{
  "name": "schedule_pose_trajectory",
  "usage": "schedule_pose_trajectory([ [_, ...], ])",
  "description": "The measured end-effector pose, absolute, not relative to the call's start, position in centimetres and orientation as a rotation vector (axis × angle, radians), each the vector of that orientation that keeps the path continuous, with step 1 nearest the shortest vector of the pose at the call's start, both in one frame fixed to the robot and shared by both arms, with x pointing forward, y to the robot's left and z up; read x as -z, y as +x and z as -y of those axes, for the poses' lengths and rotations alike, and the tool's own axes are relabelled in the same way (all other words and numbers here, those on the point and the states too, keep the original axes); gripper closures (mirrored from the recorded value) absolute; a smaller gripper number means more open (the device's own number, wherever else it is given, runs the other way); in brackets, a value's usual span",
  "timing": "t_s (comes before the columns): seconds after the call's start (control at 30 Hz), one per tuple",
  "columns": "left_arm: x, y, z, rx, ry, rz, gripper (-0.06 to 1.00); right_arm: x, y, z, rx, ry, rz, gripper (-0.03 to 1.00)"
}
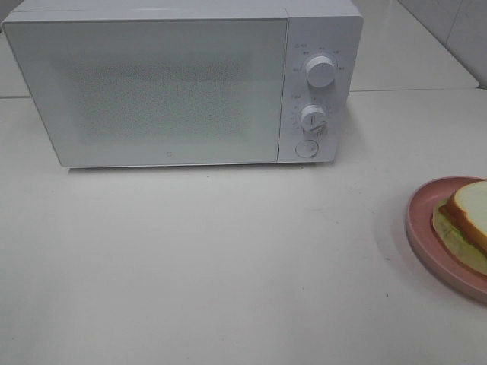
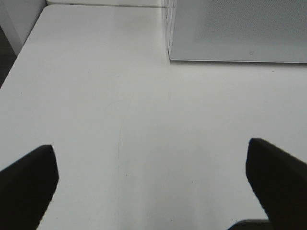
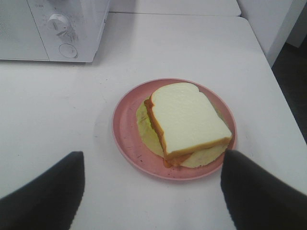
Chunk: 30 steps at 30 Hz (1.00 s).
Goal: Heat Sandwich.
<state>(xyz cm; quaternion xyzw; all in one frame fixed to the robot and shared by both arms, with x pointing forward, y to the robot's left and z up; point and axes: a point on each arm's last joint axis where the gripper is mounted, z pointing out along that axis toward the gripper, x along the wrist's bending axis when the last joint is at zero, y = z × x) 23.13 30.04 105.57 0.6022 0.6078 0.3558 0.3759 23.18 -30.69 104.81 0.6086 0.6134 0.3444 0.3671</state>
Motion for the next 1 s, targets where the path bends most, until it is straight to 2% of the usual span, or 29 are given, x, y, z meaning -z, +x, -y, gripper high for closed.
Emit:
schedule_pose_trajectory([
  [1.0,-105.56,23.00,-30.05,-0.915,1.535,-1.549,-0.05,-104.81,23.18,30.69,-0.885,1.564,-1.576,0.22],
])
